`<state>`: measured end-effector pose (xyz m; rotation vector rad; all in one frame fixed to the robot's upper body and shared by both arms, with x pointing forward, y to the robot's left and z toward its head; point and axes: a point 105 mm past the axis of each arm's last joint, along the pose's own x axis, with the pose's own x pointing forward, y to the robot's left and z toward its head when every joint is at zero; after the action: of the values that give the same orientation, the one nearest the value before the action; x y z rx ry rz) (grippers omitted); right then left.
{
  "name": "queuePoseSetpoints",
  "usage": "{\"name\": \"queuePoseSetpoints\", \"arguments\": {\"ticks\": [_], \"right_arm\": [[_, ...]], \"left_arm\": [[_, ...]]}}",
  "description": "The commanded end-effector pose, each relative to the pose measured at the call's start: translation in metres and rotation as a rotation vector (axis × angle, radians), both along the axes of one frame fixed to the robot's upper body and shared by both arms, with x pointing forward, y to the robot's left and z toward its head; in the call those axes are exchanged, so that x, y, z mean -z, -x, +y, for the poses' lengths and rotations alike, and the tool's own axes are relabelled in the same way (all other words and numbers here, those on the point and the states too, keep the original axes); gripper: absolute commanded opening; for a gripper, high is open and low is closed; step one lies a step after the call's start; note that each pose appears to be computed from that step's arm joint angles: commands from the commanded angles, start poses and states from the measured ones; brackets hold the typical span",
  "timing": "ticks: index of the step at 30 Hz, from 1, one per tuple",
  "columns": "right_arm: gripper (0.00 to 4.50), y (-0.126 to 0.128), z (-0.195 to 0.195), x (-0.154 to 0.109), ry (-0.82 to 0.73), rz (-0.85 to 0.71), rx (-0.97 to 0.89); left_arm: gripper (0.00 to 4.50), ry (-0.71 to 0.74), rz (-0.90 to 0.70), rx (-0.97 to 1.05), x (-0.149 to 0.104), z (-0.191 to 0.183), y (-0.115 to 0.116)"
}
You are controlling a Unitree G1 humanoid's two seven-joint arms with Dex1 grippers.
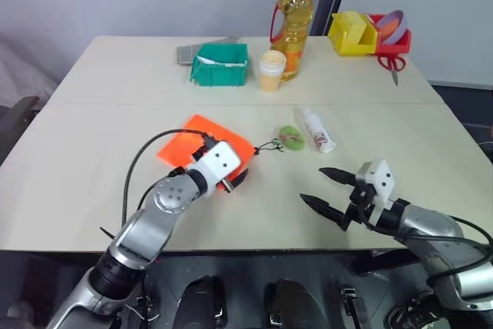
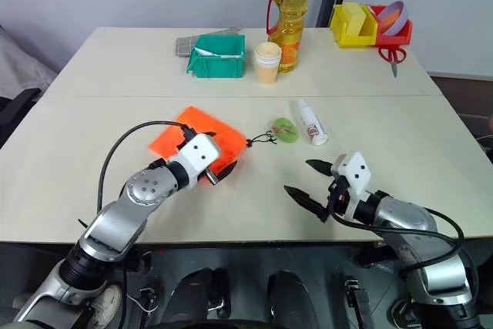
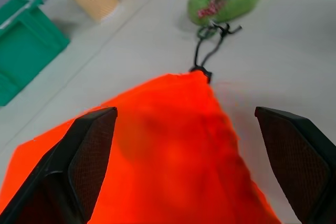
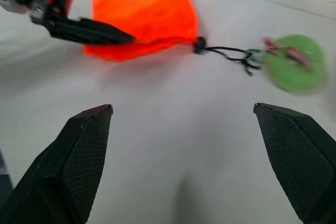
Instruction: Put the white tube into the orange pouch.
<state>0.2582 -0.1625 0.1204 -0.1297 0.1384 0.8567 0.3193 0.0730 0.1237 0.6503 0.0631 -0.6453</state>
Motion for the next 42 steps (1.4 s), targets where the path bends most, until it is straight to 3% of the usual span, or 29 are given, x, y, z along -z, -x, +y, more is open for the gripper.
{"name": "queuePoseSetpoints", "arguments": {"ticks": [1, 26, 29, 36, 42], "right_arm": [[4.46, 0.000, 0.012, -0.012, -0.010, -0.049, -0.041], [4.46, -0.003, 0.026, -0.020, -0.026, -0.056, -0.061], [4.50, -0.003, 0.026, -0.022, -0.035, -0.064, -0.057], [4.50, -0.005, 0.023, -0.025, -0.057, -0.074, -0.040], [4.50, -0.004, 0.021, -0.022, -0.056, -0.074, -0.037]], "left_arm": [[4.50, -0.049, -0.063, -0.015, -0.007, -0.007, -0.005], [4.50, -0.121, -0.100, -0.120, 0.002, 0.003, -0.009], [3.65, -0.126, -0.093, -0.125, 0.004, 0.006, -0.009], [0.03, -0.126, -0.079, -0.125, 0.006, 0.010, -0.007], [0.03, -0.145, -0.094, -0.158, 0.002, 0.025, -0.008]]}}
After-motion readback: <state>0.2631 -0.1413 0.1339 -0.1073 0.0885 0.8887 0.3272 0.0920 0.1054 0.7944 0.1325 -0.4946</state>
